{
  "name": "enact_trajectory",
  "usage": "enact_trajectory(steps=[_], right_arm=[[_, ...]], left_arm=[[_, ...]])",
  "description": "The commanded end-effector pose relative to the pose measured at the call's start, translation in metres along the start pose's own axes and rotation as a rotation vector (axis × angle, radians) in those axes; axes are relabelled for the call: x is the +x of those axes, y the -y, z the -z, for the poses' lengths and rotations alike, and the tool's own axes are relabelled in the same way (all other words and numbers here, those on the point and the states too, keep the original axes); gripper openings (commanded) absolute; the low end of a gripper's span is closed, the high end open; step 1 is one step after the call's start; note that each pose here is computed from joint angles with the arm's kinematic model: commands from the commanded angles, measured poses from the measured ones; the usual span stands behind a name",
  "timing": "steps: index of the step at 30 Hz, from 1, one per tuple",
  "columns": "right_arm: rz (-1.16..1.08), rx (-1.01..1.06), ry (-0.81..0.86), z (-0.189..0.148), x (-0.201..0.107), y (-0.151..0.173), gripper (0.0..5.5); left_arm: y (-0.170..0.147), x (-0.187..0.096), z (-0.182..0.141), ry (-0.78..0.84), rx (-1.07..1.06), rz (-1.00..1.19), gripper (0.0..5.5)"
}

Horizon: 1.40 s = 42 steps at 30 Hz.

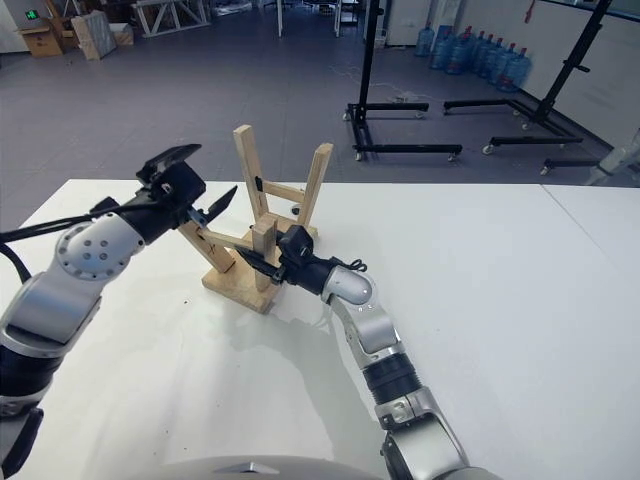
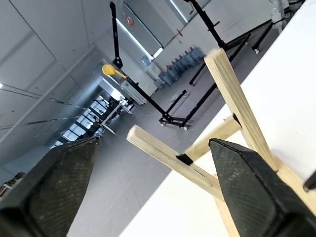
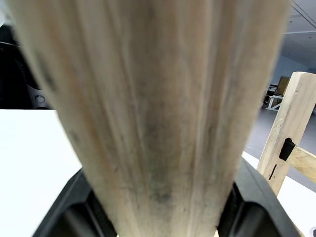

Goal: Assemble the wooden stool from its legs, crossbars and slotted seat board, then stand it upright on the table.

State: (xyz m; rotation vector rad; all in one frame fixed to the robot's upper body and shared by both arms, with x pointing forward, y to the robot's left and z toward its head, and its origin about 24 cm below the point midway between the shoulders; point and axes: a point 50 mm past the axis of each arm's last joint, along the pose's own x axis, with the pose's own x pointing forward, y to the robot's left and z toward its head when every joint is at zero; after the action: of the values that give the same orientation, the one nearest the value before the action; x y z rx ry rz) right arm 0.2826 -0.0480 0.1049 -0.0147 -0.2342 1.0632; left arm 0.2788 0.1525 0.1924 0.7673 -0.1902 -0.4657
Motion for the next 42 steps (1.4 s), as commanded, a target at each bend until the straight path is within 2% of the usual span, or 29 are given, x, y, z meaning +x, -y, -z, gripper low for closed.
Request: enact_trajectory(steps=[1, 5, 7, 9, 12, 17, 19, 21, 23, 24, 26, 28, 30, 32, 36, 38, 42], right_arm=[[-0.006, 0.006, -0.019, 0.0, 0.0, -0.002, 2.05], [-0.019, 0.021, -0.023, 0.001, 0.0, -0.005, 2.05], [-0.025, 0.026, -0.028, 0.001, 0.001, -0.005, 2.05], [-0.018, 0.028, -0.034, 0.002, 0.0, -0.004, 2.05], [-0.008, 0.033, -0.046, 0.005, -0.002, -0.003, 2.05], [0.001, 0.043, -0.066, 0.008, -0.007, 0.0, 2.05], [-0.012, 0.048, -0.074, 0.008, -0.01, 0.001, 2.05], [-0.032, 0.058, -0.079, 0.007, -0.014, 0.002, 2.05], [-0.077, 0.082, -0.083, 0.005, -0.022, 0.002, 2.05], [-0.104, 0.095, -0.089, 0.003, -0.027, 0.003, 2.05], [-0.149, 0.113, -0.098, -0.002, -0.036, 0.005, 2.05], [-0.185, 0.13, -0.097, -0.009, -0.044, 0.009, 2.05], [-0.223, 0.133, -0.095, -0.017, -0.053, 0.011, 2.05], [-0.243, 0.129, -0.104, -0.019, -0.057, 0.01, 2.05], [-0.274, 0.15, -0.099, -0.017, -0.058, 0.001, 2.05], [-0.287, 0.152, -0.103, -0.015, -0.059, -0.001, 2.05], [-0.292, 0.154, -0.116, -0.011, -0.064, -0.002, 2.05]], left_arm=[[0.043, 0.002, 0.047, -0.126, -0.075, 0.08, 4.04], [0.1, -0.003, 0.087, -0.216, -0.134, 0.203, 4.04], [0.106, -0.004, 0.087, -0.199, -0.132, 0.212, 4.04], [0.09, 0.002, 0.078, -0.154, -0.12, 0.162, 4.04], [0.049, 0.014, 0.053, -0.059, -0.098, 0.038, 4.04], [-0.037, 0.022, -0.02, 0.162, -0.018, -0.203, 4.04], [-0.076, 0.015, -0.059, 0.274, -0.036, -0.31, 4.04], [-0.1, 0.004, -0.08, 0.336, -0.113, -0.375, 4.04], [-0.123, -0.011, -0.08, 0.341, -0.288, -0.428, 4.04], [-0.129, -0.021, -0.064, 0.294, -0.372, -0.448, 4.04], [-0.124, -0.037, -0.03, 0.175, -0.474, -0.459, 4.04], [-0.104, -0.054, 0.01, 0.044, -0.558, -0.45, 4.04], [-0.065, -0.073, 0.056, -0.116, -0.624, -0.413, 4.04], [-0.03, -0.087, 0.084, -0.209, -0.696, -0.368, 4.04], [0.017, -0.084, 0.092, -0.215, -0.788, -0.249, 4.04], [0.021, -0.076, 0.088, -0.182, -0.788, -0.218, 4.04], [0.011, -0.069, 0.079, -0.116, -0.776, -0.222, 4.04]])
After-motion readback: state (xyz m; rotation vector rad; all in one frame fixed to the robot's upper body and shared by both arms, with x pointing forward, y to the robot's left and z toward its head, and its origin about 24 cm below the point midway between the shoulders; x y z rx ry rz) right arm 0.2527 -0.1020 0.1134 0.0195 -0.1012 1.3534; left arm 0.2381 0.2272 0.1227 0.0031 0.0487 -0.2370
